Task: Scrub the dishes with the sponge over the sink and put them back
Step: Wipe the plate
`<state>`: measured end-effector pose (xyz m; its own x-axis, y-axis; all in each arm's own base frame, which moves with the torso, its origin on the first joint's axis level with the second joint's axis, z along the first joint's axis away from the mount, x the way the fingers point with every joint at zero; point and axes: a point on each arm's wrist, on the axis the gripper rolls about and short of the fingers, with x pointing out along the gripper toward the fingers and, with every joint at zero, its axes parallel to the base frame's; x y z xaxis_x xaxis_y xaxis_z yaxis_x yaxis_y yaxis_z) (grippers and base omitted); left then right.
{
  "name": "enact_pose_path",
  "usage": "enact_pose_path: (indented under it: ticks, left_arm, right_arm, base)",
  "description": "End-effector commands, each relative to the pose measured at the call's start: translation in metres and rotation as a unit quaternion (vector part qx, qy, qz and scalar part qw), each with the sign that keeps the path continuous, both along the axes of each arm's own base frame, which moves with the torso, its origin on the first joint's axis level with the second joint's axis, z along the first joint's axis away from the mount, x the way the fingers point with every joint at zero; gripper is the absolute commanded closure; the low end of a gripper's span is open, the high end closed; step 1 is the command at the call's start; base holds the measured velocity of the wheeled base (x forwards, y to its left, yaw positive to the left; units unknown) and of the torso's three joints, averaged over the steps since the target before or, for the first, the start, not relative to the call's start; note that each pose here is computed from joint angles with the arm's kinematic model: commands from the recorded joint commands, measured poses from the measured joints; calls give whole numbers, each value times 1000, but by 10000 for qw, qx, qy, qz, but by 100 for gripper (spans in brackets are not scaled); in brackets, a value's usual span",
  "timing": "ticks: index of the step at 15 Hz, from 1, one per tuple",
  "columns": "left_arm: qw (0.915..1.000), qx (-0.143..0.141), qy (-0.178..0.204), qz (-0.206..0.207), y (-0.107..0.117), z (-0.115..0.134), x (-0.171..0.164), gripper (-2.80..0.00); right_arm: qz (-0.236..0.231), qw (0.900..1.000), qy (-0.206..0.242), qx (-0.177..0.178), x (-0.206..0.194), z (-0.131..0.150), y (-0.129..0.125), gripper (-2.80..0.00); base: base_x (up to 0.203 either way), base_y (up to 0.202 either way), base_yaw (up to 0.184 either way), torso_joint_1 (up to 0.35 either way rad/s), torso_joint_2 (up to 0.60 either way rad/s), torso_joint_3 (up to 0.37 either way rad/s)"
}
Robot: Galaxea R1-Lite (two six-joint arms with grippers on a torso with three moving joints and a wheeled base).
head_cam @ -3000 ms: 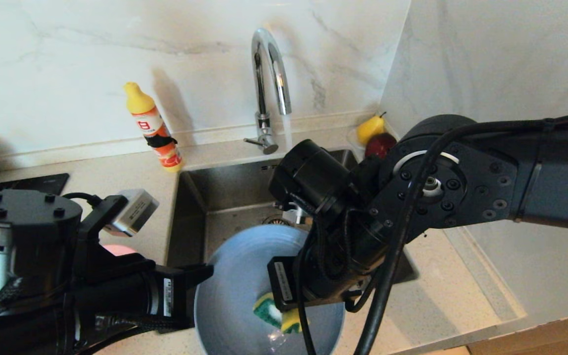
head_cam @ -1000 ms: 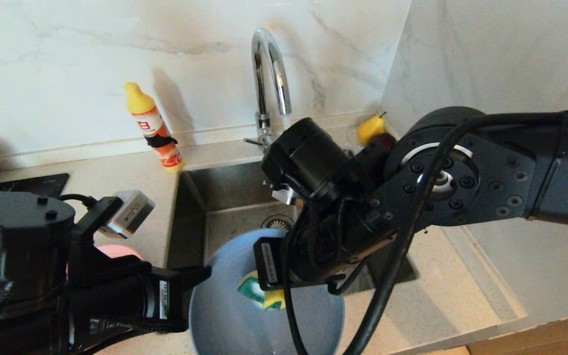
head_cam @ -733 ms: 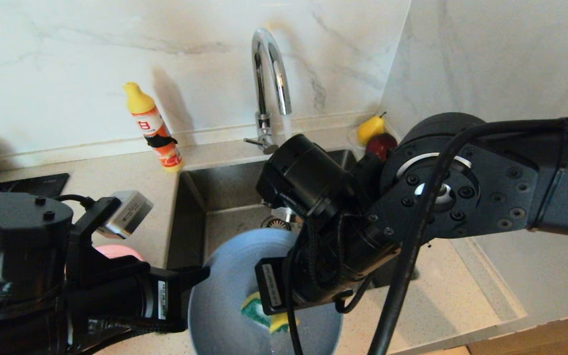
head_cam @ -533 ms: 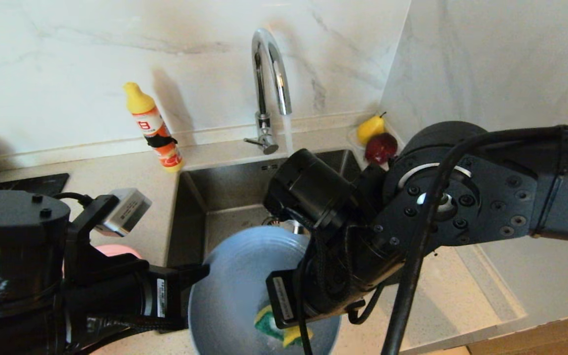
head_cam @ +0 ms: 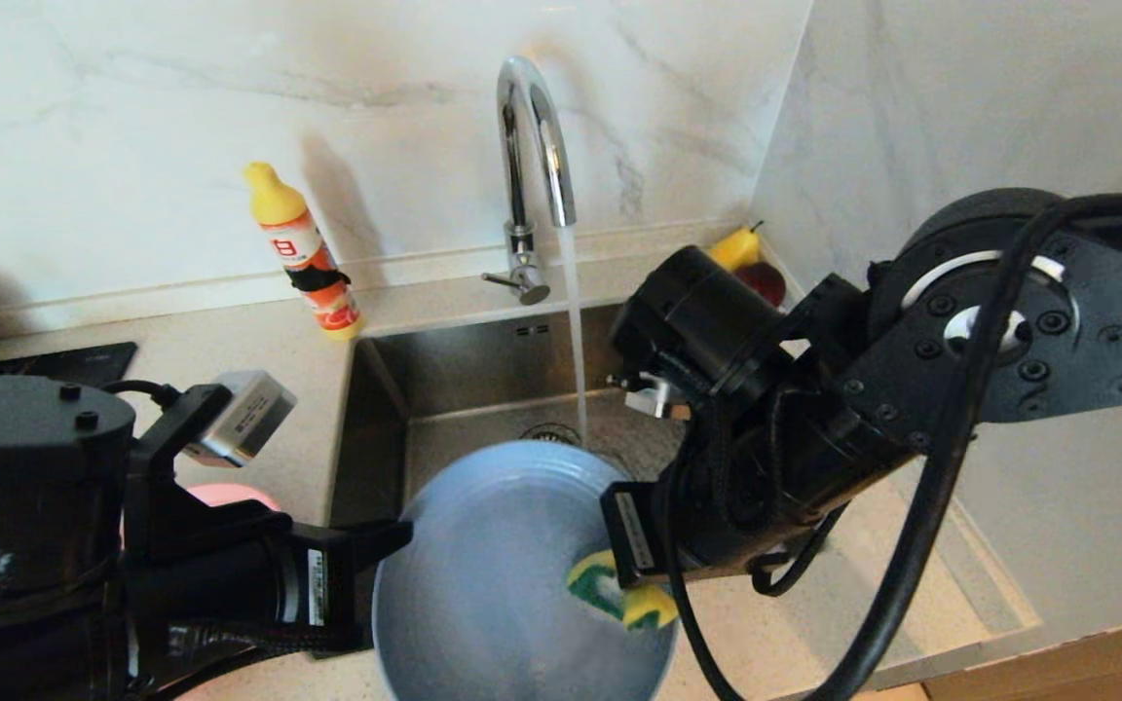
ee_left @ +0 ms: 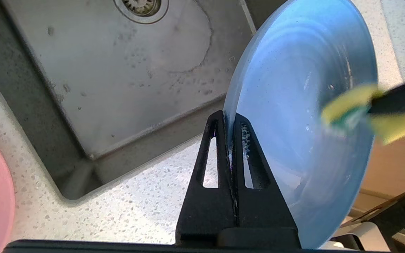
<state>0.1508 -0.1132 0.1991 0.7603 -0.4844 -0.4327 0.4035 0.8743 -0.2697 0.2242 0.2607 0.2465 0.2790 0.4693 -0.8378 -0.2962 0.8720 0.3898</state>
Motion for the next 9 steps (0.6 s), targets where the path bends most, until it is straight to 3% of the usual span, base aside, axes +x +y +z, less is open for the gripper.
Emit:
enact_pose_path:
  ticks: [1,5,9]
  left_arm:
    - [10000,19,41,63,1,-2,2,0]
    - [9994,93,183,288,4,-8,13,0]
    - [9963,43,537,673,-2,-17,42,0]
  right_arm:
    - [-73,9990,-288,343,-5,27,-12,0]
    - [-42,9897,-930,1090,-26,82,-37,0]
    - [74,9807,-1281,1475,-51,111,-63,0]
  base:
    - [0,0,0,0,0,0]
    - [0,0,0,0,0,0]
    - [0,0,0,0,0,0]
